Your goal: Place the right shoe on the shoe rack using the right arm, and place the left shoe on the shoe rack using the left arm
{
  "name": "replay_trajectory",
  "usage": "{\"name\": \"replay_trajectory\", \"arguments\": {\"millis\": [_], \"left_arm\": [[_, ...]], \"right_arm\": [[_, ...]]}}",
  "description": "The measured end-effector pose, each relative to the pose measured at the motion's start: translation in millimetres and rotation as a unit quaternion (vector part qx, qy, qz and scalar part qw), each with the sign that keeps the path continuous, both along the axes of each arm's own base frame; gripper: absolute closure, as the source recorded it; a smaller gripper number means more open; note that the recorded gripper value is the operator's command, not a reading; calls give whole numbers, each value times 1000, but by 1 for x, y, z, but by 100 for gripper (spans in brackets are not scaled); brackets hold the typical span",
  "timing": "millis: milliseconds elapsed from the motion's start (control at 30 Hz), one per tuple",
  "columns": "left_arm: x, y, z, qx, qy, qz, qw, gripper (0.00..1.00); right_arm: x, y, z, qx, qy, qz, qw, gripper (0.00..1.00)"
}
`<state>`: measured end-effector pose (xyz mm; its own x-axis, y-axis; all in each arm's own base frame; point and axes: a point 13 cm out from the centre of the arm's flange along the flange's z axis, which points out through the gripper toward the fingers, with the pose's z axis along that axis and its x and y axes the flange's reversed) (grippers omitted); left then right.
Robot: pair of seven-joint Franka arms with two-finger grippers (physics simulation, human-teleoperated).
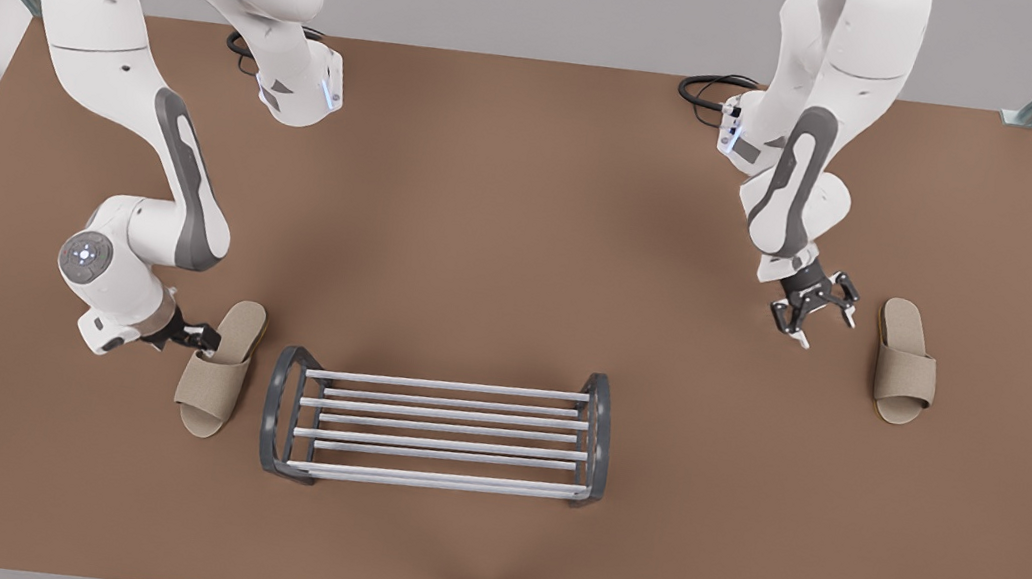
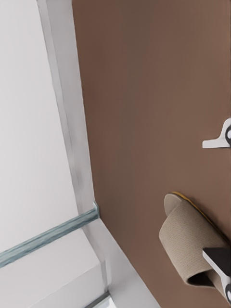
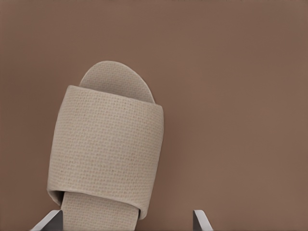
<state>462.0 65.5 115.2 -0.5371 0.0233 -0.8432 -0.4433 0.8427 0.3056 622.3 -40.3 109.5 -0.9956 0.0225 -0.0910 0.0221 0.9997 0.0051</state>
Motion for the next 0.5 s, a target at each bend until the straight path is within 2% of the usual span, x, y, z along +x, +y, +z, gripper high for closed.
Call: {"name": "replay_trajectory", "arguments": {"millis": [267,400,500], "left_arm": [[-34,132,-1,-19,23,38,999,0],[-27,137,2,-30,16,28,999,0],[-19,131,-19,-26,42,9,999,0]], "right_arm": [[5,-18,-6,0,-15,-7,1000,0],[-4,-25,-12,0,-10,-8,1000,0],[-13,-24,-16,0,-3,-4,1000,0]]}}
